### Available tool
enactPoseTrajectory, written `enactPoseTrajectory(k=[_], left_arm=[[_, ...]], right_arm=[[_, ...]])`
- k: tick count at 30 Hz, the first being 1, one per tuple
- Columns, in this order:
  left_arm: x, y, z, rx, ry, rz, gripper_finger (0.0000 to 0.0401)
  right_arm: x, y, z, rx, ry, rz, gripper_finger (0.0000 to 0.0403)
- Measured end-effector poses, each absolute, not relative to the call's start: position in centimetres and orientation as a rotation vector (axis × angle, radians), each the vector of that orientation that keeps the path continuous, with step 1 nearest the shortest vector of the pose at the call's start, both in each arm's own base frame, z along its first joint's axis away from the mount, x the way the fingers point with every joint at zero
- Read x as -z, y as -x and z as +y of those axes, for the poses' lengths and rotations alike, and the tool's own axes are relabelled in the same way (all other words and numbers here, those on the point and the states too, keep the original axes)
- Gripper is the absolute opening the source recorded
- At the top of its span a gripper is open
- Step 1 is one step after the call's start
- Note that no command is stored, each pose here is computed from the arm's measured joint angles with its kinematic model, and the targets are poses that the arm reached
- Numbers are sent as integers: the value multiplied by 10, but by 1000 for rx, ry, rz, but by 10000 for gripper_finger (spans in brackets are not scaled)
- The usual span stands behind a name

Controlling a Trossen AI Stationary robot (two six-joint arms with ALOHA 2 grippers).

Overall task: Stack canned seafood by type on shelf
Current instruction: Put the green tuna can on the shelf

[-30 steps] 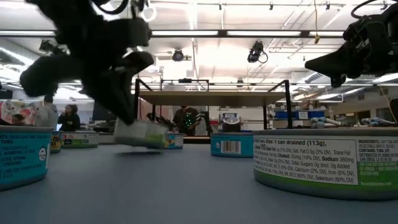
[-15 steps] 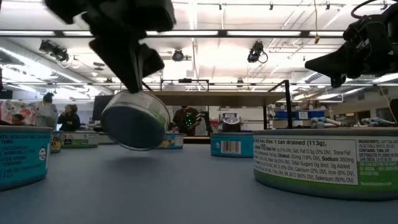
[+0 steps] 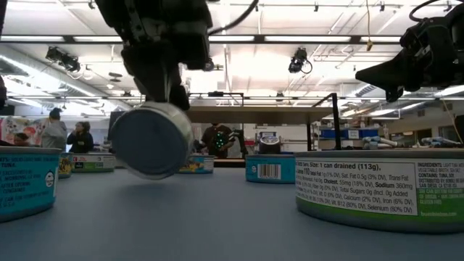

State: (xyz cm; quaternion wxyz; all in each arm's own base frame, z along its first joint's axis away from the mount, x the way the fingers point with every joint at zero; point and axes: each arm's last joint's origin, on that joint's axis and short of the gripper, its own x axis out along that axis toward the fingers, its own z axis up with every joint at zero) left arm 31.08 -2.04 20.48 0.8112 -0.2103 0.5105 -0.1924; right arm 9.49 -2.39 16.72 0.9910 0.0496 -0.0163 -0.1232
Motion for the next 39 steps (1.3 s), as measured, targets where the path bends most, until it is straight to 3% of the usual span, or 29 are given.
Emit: enactPoseTrajectory(k=[21,39], left_arm=[[-197,-307,-3,359,384,1066,3],[-213,-314,-2,268,213,1090,118]], right_arm=[[-167,-95,-24,247,-99,-32,32],[-167,-95,-24,247,-99,-32,32]])
